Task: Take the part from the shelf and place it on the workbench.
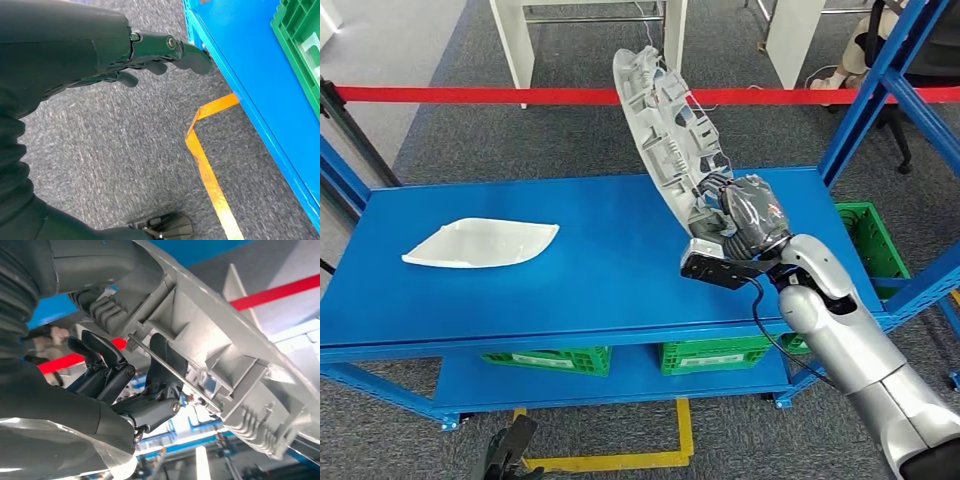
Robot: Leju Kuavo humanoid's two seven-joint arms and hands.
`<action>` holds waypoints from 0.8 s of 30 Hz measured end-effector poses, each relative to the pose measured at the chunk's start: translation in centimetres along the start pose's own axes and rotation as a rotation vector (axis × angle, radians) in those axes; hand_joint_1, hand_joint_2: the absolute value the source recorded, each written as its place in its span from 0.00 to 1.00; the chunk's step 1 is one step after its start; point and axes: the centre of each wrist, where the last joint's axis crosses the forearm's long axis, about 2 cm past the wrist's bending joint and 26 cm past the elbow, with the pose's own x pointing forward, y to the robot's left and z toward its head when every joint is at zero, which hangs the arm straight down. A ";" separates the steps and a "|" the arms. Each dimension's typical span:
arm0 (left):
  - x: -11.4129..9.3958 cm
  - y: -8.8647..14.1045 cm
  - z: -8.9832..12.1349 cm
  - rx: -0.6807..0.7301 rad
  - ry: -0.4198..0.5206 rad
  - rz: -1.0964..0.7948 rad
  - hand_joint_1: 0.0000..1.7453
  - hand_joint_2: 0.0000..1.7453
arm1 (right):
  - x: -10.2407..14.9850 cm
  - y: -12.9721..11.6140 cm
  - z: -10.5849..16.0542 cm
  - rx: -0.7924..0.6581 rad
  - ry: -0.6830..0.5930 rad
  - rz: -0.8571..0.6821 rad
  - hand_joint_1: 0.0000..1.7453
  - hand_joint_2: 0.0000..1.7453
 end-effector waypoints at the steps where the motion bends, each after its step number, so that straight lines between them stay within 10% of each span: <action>1: 0.0 0.0 0.0 0.004 0.001 -0.002 0.00 1.00 | 0.4 -0.2 -0.4 -0.005 -0.016 0.002 1.00 1.00; 24: 0.7 -0.1 -0.2 0.083 0.054 0.006 0.00 1.00 | 7.6 -4.3 -4.7 -0.077 -0.328 0.201 1.00 1.00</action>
